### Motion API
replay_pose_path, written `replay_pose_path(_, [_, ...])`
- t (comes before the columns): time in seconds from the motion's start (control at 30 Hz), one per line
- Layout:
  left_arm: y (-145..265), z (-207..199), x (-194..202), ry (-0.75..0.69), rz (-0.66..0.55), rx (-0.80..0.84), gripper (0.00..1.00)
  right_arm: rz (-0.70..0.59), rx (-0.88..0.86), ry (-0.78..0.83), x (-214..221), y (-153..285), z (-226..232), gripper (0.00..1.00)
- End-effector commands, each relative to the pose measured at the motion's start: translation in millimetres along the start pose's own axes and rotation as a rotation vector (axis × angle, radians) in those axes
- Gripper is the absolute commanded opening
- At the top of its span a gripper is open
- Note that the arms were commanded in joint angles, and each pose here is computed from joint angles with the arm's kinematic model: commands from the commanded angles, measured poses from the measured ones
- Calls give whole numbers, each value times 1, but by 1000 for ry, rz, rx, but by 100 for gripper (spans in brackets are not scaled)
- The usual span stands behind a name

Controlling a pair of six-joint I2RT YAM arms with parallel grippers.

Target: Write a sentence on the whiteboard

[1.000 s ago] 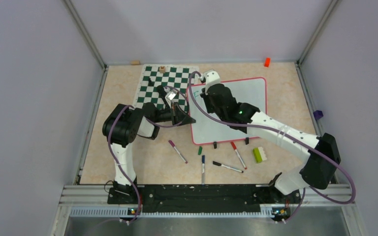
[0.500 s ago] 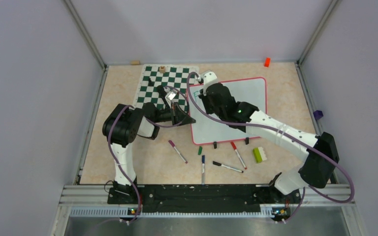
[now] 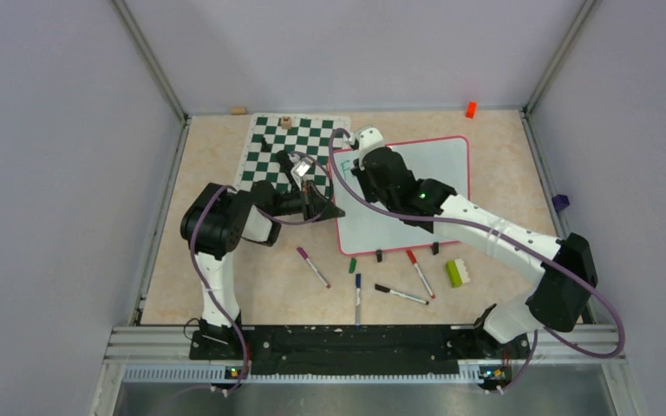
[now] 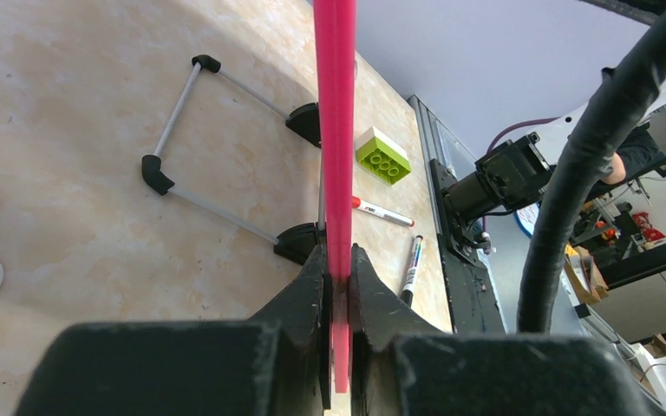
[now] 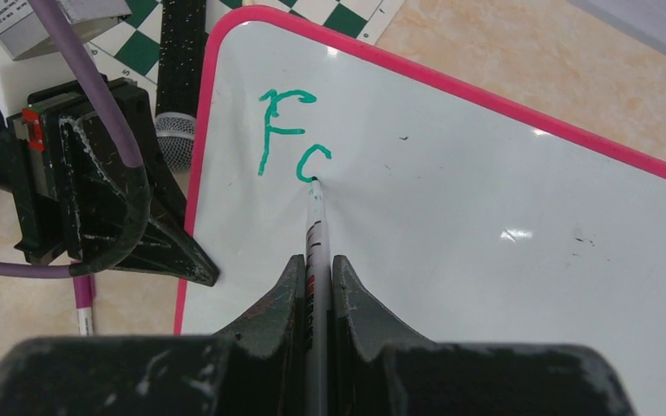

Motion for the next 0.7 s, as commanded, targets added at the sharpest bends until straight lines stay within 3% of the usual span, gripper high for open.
replay_pose_path(0.0, [-4, -16, -7, -145, 7, 91, 0, -66, 74, -8, -23, 3, -10, 0])
replay_pose_path(0.67, [-4, -16, -8, -146, 6, 91, 0, -66, 63, -7, -26, -2, -6, 0])
Point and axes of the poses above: each gripper's point midway between its finger pads, its own y axis back along the fingers, its own z axis along the line the jaws close on, x = y × z, the point moved 4 cm from there along y, back along the fingers, and after that the axes turned 13 degrees about -y, right-handed, at the moved point
